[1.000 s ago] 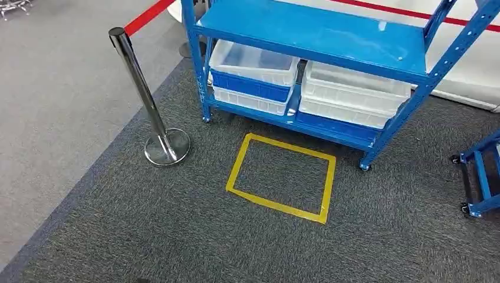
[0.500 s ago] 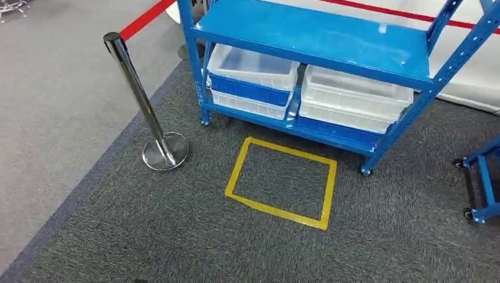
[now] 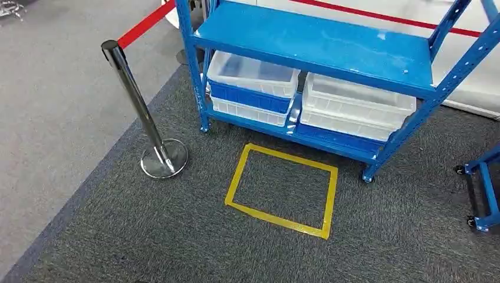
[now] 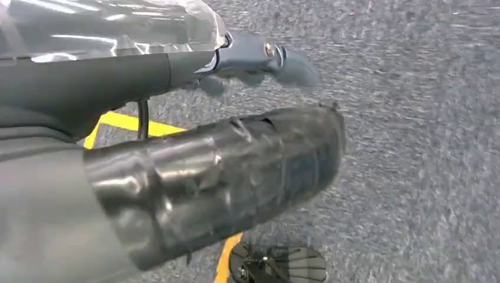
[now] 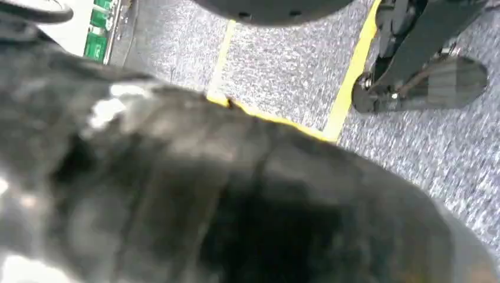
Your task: Take the parts from the cabinet and place them on the table.
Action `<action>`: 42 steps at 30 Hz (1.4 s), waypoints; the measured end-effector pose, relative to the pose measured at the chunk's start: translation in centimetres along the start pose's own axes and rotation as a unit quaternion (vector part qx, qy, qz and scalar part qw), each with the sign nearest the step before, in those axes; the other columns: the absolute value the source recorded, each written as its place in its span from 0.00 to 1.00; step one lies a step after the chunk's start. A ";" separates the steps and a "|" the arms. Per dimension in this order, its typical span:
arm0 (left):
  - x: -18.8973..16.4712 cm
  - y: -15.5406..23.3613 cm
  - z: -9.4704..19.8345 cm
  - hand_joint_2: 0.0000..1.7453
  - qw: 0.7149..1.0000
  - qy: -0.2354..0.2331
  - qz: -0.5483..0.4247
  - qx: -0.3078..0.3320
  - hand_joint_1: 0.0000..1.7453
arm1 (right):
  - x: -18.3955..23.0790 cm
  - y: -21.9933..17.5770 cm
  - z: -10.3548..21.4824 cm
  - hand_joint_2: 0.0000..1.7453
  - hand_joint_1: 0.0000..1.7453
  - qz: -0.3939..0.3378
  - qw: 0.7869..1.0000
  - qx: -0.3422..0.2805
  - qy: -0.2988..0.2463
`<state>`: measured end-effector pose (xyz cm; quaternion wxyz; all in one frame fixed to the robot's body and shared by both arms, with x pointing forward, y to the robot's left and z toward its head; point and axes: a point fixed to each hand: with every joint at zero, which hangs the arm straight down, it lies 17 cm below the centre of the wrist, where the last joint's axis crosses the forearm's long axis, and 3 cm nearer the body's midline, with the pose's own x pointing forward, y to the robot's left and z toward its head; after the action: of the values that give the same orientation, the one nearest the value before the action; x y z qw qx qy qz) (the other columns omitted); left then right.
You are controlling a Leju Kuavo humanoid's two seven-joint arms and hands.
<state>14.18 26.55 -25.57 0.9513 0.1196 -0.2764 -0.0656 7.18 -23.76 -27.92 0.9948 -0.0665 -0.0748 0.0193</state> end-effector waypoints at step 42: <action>-0.5 -0.5 0.3 0.00 1.000 0.007 0.000 -0.001 0.00 | -0.5 0.0 0.0 0.00 0.00 0.013 1.000 0.002 0.003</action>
<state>13.60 26.07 -25.70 0.9533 0.1193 -0.2698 -0.0645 6.65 -23.81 -28.00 0.9948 -0.0657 -0.0711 0.0320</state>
